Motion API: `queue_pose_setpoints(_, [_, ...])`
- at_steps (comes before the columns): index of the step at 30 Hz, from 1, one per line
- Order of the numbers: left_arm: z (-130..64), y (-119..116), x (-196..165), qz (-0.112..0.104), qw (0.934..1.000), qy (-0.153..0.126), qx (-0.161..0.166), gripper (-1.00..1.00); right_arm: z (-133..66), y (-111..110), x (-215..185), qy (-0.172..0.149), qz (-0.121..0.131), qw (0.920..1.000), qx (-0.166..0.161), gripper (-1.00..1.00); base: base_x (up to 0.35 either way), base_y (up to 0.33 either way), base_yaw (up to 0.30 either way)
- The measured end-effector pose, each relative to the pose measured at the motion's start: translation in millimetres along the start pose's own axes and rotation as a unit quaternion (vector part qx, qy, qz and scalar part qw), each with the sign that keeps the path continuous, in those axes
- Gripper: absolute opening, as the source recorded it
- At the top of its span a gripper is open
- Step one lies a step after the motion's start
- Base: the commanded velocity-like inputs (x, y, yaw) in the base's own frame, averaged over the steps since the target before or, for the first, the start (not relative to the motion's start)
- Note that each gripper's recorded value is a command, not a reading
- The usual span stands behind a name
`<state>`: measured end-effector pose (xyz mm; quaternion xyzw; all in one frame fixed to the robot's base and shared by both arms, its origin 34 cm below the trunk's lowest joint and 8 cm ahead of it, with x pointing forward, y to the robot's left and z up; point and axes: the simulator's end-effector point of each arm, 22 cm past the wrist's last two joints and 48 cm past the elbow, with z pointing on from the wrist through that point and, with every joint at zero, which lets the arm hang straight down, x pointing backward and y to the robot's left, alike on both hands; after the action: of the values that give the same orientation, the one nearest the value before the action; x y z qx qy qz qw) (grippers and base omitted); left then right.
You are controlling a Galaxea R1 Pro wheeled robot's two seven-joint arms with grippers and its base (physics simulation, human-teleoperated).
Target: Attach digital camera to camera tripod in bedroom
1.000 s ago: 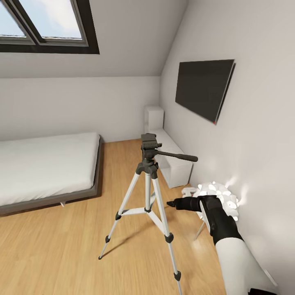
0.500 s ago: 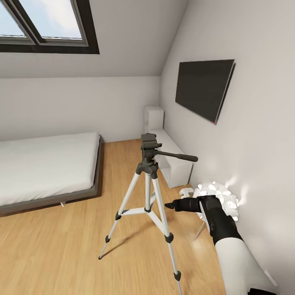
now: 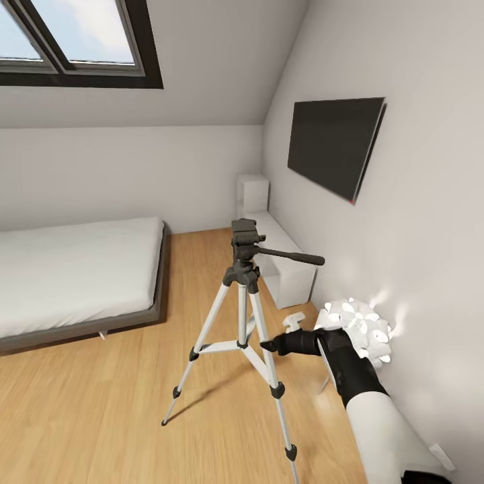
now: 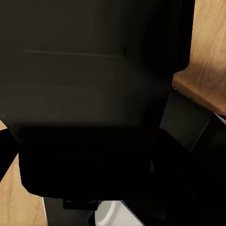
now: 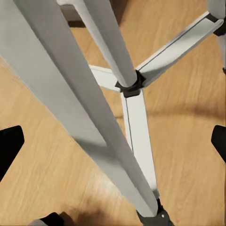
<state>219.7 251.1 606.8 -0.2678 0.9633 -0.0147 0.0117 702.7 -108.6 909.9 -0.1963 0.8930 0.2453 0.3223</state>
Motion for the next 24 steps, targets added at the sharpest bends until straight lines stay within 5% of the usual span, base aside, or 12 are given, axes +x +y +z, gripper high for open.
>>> queue_pose_setpoints(7, [0.0,-0.1,-0.1,0.000,1.0000,0.000,0.000,-1.00,6.6,5.3,2.7,-0.001,-0.019,0.9998,-0.003,1.00,0.000,0.000,0.000])
queue_pose_setpoints(24, [0.0,-0.1,0.0,0.000,1.0000,0.000,0.000,-1.00,8.6,7.3,2.0,-0.004,-0.021,0.9998,-0.002,1.00,0.000,0.000,0.000])
